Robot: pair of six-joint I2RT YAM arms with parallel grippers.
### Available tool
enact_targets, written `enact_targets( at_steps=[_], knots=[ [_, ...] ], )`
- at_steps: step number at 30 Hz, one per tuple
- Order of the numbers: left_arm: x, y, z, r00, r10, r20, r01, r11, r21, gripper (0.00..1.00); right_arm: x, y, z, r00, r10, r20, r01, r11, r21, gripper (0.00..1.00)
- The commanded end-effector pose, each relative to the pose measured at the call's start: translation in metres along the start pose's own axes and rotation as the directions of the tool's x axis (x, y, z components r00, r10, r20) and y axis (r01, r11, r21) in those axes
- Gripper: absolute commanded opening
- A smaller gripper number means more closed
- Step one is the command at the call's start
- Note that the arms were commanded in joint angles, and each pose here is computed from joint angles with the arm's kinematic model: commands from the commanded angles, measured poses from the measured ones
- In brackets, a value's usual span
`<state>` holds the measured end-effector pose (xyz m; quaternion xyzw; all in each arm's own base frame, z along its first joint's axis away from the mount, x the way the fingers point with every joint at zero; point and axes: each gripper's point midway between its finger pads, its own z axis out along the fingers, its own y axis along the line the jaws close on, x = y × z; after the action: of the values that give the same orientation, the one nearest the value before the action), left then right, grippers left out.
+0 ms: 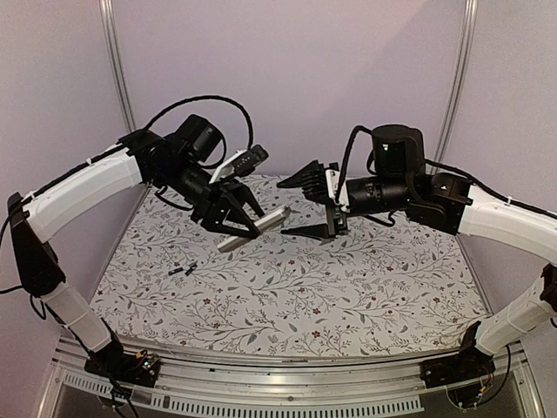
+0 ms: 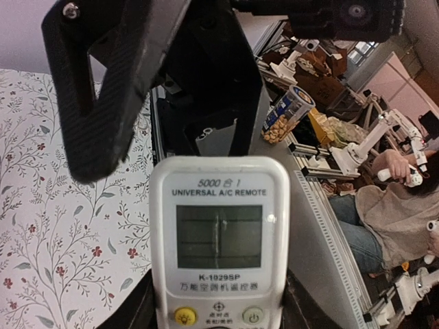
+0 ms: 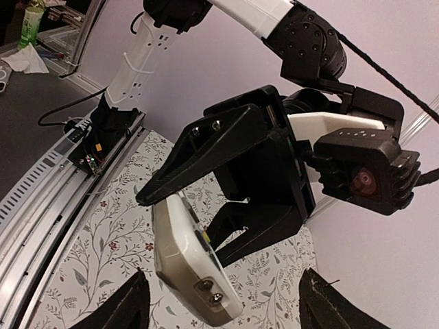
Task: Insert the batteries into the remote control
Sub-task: Pass from the left arm to the right
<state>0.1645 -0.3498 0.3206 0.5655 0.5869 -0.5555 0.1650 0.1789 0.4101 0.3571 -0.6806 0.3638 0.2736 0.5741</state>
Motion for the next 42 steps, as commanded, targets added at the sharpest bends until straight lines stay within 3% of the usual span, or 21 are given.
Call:
enact_targets(
  at_steps=[1,18,21,23,24,27,29,33,37,39,42],
  knots=[
    [0.003,-0.013,0.007,0.999,0.048,-0.019,-0.048,0.999,0.02,0.0,-0.01,0.009,0.004,0.999,-0.028,0.02,0.029,0.996,-0.085,0.65],
    [-0.002,-0.005,0.009,0.999,0.038,-0.01,-0.038,0.999,0.002,0.0,-0.022,0.035,0.01,0.997,-0.007,0.077,0.022,0.978,-0.205,0.2],
    [-0.004,-0.004,0.007,0.999,0.049,-0.009,-0.049,0.999,-0.009,0.01,-0.023,0.035,0.009,0.997,0.007,0.074,0.008,0.979,-0.203,0.08],
    [-0.005,-0.003,0.006,0.998,0.058,-0.011,-0.059,0.998,-0.021,0.39,-0.021,0.034,0.009,0.998,0.018,0.064,-0.006,0.981,-0.196,0.01],
    [-0.006,-0.002,0.006,0.998,0.065,-0.013,-0.065,0.997,-0.032,0.52,-0.021,0.034,0.008,0.998,0.02,0.061,-0.008,0.982,-0.19,0.01],
    [-0.009,0.003,0.0,0.996,0.084,-0.009,-0.085,0.994,-0.074,0.81,-0.019,0.034,0.006,0.998,0.038,0.053,-0.028,0.984,-0.179,0.0],
    [-0.016,0.006,-0.007,0.994,0.105,0.0,-0.105,0.988,-0.117,0.93,-0.018,0.031,0.005,0.997,0.069,0.031,-0.064,0.985,-0.157,0.01],
    [-0.03,0.009,-0.024,0.981,0.195,0.017,-0.187,0.959,-0.213,0.99,-0.004,0.024,0.004,0.985,0.164,-0.048,-0.168,0.981,-0.096,0.0],
    [-0.033,0.028,-0.032,0.962,0.271,0.025,-0.244,0.9,-0.362,0.99,0.004,0.014,0.006,0.967,0.244,-0.072,-0.247,0.969,-0.025,0.0],
    [-0.048,0.023,-0.042,0.927,0.374,0.004,-0.338,0.843,-0.418,0.99,0.006,0.009,0.007,0.952,0.294,-0.084,-0.295,0.955,0.002,0.0],
    [-0.055,0.016,-0.047,0.834,0.541,-0.111,-0.521,0.704,-0.483,0.99,0.002,0.002,0.006,0.941,0.328,-0.079,-0.327,0.945,0.025,0.0]
  ],
)
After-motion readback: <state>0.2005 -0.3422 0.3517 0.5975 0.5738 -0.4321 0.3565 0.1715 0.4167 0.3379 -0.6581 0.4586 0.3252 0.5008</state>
